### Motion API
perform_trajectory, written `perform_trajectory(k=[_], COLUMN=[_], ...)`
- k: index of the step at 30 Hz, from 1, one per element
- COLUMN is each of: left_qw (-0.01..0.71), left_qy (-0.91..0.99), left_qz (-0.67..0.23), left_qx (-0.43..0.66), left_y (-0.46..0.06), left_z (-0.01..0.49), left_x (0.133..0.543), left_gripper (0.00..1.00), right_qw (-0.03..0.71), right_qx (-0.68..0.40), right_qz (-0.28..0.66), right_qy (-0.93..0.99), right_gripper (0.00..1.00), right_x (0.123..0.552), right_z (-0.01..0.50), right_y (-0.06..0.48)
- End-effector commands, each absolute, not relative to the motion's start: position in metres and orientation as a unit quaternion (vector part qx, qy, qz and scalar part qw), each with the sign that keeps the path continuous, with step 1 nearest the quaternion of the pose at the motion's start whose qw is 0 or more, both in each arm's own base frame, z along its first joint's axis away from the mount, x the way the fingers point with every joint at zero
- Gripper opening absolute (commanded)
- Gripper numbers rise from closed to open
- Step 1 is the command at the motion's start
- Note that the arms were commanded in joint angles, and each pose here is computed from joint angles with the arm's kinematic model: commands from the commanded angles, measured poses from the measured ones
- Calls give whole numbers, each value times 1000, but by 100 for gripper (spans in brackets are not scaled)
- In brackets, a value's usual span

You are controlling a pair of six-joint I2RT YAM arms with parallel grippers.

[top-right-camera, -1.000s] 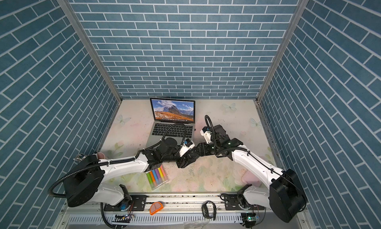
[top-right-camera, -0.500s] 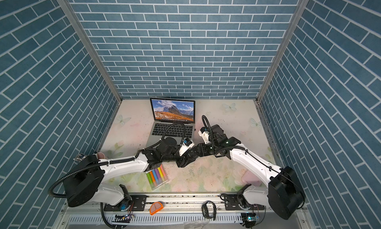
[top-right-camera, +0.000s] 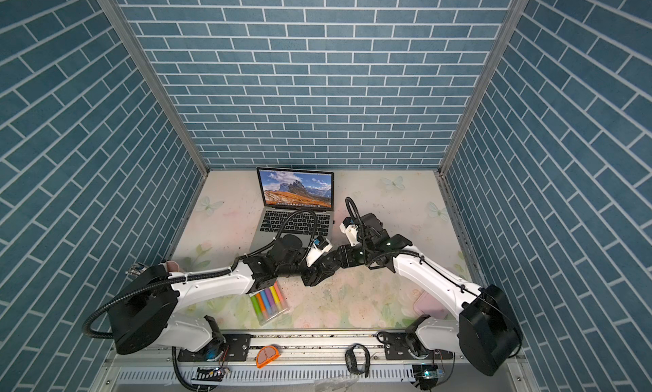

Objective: Insert the wireless mouse receiver into the laptop
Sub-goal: Close the lid on the mouse.

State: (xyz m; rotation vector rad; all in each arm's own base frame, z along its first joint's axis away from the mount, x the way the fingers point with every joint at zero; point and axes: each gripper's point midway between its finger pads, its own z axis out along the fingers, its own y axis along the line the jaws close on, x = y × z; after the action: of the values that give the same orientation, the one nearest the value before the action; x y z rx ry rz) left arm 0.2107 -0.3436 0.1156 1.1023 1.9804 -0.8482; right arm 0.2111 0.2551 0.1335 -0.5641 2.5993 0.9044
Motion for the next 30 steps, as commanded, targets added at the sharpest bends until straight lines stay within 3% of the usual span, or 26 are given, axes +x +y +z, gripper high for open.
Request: perform_trajectory(k=[1,10,19,24,30], left_qw=[397,403,417,430,451], left_qy=[743,742,748,751,754], left_qz=[-350,-352,-347,-346,-355], left_qx=[410,403,382,362,319], left_y=[-350,-353,-348,-344,-339], left_z=[149,153,157,160,168], left_x=[220,224,229,234,242], left_gripper=[0,0,0,0,0], right_qw=[164,159,240,260,271], right_qx=[-196,-186,-111,-42,48], right_qz=[325,346,339,362,399], right_qy=[911,906,903,894,875], right_gripper=[55,62,69,69,59], right_x=[212,208,225,235,250], right_z=[137,146,194,214,221], right_y=[260,269,245,235,233])
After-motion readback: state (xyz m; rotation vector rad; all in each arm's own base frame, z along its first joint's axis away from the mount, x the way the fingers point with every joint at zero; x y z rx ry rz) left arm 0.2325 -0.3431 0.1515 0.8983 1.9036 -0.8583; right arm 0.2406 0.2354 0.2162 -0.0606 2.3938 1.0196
